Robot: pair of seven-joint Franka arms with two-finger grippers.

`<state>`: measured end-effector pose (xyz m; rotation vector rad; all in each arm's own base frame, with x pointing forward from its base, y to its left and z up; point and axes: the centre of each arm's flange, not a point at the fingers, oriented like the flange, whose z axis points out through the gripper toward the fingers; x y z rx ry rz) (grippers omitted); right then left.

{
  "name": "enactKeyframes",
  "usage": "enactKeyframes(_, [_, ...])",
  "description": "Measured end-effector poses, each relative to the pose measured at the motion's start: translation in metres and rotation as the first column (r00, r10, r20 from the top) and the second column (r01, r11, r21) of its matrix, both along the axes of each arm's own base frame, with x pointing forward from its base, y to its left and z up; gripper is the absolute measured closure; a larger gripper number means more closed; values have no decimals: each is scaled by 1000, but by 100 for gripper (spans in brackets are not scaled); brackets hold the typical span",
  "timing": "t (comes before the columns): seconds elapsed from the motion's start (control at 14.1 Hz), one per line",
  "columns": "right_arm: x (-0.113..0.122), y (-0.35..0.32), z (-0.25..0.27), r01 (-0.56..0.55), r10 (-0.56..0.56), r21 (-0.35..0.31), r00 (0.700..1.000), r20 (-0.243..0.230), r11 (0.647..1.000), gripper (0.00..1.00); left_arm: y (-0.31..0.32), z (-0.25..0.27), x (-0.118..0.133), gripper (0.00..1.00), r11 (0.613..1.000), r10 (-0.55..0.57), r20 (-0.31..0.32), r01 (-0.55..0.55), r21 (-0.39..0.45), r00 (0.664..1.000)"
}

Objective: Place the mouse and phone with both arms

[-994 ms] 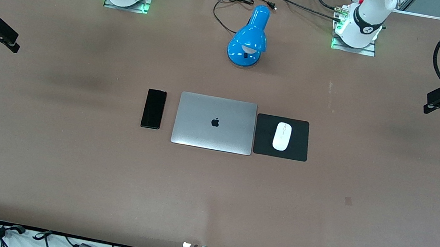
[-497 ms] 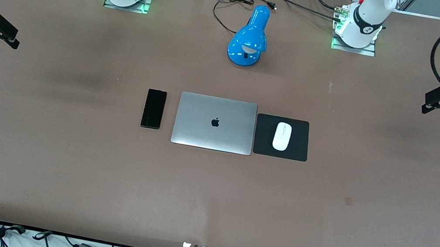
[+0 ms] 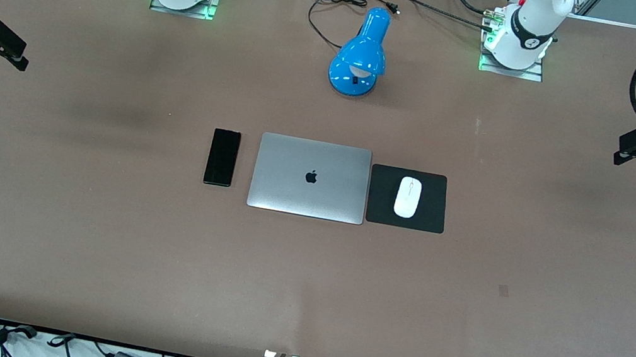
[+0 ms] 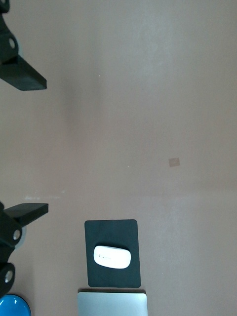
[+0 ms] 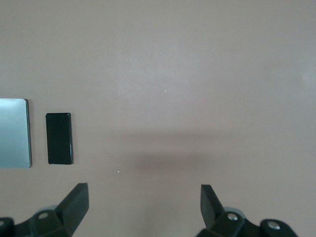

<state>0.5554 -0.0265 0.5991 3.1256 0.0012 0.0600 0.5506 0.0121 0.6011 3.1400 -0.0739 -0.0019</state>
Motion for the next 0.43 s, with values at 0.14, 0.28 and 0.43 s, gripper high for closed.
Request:
enactKeyframes(0.14, [0, 1, 0, -2, 2, 0, 1000, 1, 1000, 0, -2, 0, 0, 0, 1000, -3, 0, 3, 0, 1000])
enactKeyframes(0.28, [0, 2, 0, -3, 3, 0, 1000, 1, 1000, 0, 0, 0, 0, 0, 1000, -1, 0, 1, 0, 1000])
enactKeyframes(0.43, [0, 2, 0, -3, 3, 0, 1000, 1, 1000, 0, 1, 0, 0, 0, 1000, 1, -1, -1, 0, 1000])
